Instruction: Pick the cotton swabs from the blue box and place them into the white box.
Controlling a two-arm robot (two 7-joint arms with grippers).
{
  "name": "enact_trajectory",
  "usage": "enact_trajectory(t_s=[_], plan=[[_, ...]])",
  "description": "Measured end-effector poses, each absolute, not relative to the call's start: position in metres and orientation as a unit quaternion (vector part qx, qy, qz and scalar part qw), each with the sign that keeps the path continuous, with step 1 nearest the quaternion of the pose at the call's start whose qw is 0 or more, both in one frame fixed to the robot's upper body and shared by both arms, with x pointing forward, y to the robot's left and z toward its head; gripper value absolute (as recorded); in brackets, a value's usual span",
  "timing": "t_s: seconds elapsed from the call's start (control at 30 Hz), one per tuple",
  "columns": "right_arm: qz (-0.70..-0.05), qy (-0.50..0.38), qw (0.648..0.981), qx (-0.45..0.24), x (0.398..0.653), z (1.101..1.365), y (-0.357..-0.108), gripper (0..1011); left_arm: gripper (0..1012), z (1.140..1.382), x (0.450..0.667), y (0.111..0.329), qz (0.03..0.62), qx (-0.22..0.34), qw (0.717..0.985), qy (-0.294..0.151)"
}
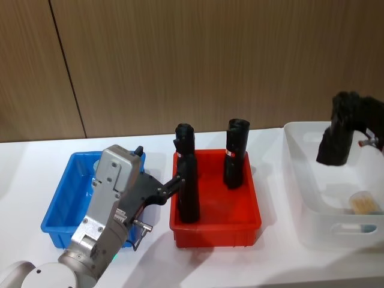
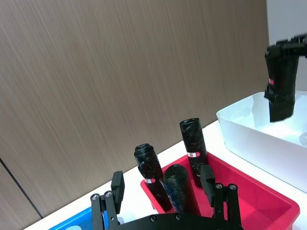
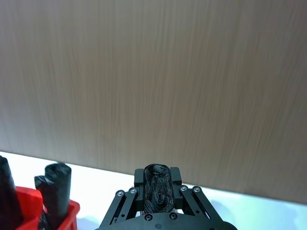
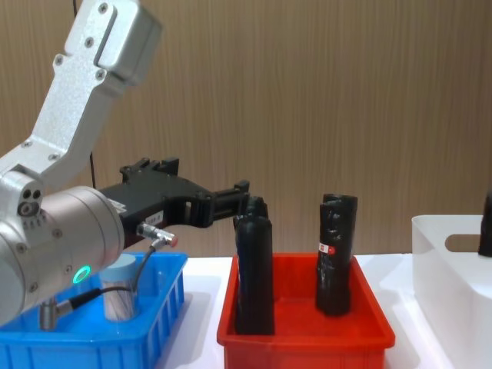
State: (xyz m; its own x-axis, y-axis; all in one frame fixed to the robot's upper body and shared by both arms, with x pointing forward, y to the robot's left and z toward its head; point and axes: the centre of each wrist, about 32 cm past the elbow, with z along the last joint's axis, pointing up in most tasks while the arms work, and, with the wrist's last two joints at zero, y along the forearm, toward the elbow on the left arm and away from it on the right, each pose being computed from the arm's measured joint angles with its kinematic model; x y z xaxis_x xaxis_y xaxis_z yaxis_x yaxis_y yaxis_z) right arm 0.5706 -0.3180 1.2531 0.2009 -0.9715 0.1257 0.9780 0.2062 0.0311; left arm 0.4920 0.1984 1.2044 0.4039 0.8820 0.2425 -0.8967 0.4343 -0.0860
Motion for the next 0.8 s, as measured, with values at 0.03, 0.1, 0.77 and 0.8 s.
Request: enact_trajectory(t_s=[0.03,0.1,0.77,0.8], plan=[[-0.631,-0.054,0.774,-0.029,0.572,1.250,-0.319,312,1004,1.204,0.492,0.198,0.531,0.029,0.837,-0.126],[-0.633,-0.043,0.773,-0.033,0.574,1.244,-0.320,310,1004,1.204,0.492,0.198,0.531,0.029,0.837,-0.126],[-0.637,-0.006,0.770,-0.045,0.580,1.217,-0.325,765,1004,1.204,0.492,0.198,0.531,0.029,0.837,-0.126],[-0.636,-0.006,0.770,-0.044,0.579,1.216,-0.325,815,1004,1.204,0.492,0.198,0.531,0.029,0.837,-0.126]])
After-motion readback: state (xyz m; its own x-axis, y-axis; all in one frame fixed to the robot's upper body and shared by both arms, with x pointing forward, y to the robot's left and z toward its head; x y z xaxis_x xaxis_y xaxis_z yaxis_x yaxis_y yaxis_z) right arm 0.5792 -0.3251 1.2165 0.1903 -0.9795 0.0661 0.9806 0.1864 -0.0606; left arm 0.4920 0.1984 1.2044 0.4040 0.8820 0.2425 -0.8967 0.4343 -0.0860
